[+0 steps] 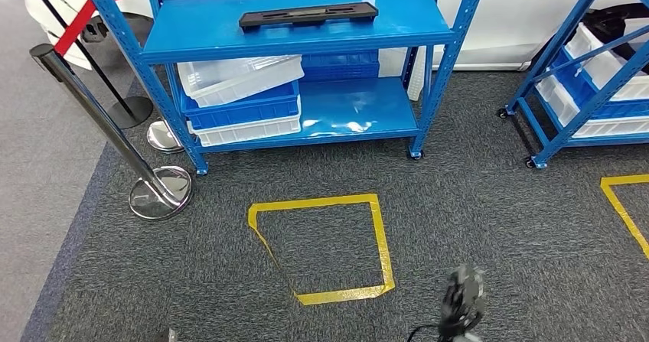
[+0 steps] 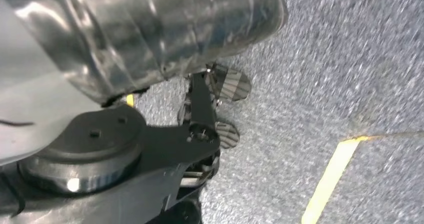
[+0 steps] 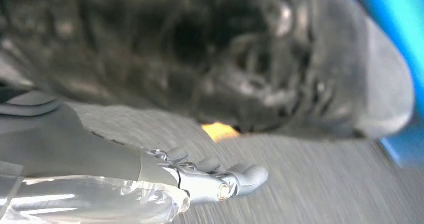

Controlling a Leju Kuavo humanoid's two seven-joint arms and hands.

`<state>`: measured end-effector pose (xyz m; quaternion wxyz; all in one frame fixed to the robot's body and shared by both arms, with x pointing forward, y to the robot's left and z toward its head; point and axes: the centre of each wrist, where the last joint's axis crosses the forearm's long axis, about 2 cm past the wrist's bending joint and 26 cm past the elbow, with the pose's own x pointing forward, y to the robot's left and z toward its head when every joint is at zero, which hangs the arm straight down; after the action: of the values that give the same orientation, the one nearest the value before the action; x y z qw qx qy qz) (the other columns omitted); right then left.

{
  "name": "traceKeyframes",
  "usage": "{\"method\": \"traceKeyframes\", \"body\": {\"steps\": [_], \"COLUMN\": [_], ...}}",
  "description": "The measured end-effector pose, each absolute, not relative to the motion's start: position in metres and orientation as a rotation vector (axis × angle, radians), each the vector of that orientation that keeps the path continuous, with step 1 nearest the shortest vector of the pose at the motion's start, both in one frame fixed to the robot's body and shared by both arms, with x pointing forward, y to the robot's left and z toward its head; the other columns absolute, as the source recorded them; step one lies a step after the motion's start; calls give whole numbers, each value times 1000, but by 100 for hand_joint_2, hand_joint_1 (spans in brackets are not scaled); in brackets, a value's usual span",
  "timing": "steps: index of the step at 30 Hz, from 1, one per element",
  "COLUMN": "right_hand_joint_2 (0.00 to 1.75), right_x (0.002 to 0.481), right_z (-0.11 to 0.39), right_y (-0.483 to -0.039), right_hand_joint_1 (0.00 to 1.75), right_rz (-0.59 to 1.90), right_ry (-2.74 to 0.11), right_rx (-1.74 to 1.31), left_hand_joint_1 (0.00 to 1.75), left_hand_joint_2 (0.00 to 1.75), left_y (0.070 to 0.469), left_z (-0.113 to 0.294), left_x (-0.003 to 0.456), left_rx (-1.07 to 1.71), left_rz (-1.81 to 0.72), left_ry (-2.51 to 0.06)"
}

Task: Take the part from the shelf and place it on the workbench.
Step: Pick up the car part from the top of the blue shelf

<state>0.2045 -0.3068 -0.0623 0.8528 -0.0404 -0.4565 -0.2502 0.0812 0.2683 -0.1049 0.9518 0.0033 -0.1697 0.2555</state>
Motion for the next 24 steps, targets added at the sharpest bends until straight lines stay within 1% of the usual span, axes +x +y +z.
{"method": "traceKeyframes", "body": {"steps": [3,5,8,13,17,24], "right_hand_joint_2": [0,0,0,0,0,0], "right_x": [233,248,278,315,315,286], "right_z": [-42,-27,8,84,135,199], "right_y": [-325,-329,-325,-303,-282,-253], "right_hand_joint_1": [0,0,0,0,0,0], "right_rz": [-659,-674,-604,-377,-215,-24], "right_ry": [-1064,-1157,-1309,-1612,-1811,-2061], "right_rx": [-123,-122,-123,-105,-31,114], "left_hand_joint_1": [0,0,0,0,0,0], "left_hand_joint_2": [0,0,0,0,0,0], "left_y": [274,276,280,282,285,285], "left_z": [-106,-106,-106,-106,-106,-106], "left_x": [79,79,79,78,78,77], "left_rx": [22,36,59,72,103,173], "left_rz": [516,514,497,453,402,349], "left_ry": [-351,-362,-377,-383,-401,-469]}}
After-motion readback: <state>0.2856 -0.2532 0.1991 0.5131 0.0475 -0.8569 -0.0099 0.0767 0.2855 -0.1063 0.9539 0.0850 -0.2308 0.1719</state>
